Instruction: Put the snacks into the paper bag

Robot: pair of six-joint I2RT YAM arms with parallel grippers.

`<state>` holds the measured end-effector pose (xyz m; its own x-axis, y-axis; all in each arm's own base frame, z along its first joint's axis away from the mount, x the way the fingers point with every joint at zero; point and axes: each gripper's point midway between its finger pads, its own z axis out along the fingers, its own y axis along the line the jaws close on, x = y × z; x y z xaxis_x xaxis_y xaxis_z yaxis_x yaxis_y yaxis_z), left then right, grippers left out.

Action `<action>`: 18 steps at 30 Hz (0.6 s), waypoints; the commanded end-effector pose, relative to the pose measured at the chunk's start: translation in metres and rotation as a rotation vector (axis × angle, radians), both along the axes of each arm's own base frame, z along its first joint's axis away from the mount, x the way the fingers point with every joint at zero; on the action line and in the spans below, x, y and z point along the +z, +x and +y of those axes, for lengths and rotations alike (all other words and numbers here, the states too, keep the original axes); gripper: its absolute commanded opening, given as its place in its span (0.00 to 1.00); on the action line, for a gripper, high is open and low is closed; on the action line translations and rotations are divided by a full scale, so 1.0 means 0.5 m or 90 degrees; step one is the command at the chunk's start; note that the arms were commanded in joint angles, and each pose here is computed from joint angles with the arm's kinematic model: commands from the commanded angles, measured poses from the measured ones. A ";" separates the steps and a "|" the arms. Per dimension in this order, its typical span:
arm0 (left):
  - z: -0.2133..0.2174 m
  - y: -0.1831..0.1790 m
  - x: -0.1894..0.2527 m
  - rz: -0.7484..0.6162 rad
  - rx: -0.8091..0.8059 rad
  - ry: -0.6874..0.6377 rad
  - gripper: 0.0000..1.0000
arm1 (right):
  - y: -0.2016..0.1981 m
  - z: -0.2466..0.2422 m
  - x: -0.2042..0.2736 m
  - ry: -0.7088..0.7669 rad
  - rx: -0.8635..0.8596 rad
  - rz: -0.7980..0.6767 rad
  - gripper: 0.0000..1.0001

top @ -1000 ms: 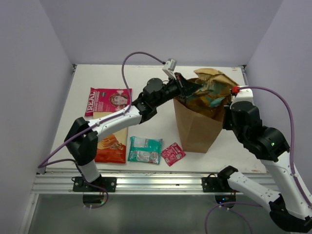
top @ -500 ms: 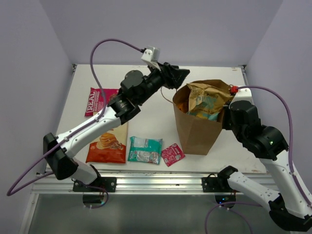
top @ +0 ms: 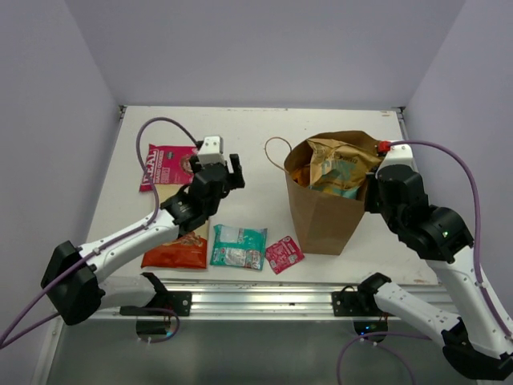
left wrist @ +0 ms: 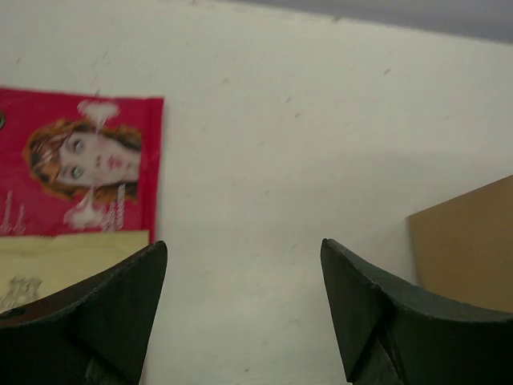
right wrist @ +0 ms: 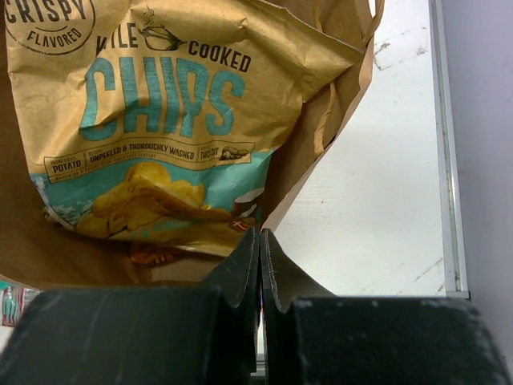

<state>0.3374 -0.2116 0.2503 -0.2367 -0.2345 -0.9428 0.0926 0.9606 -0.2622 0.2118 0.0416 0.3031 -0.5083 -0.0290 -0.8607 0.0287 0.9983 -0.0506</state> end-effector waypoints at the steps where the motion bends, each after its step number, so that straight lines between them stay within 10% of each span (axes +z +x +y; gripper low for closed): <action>1: 0.106 -0.022 -0.153 0.117 0.101 0.043 0.82 | 0.011 0.019 0.029 0.024 0.027 -0.033 0.00; 18: 0.445 -0.052 -0.256 0.304 0.344 0.046 0.82 | 0.054 0.061 -0.008 -0.003 0.081 -0.023 0.00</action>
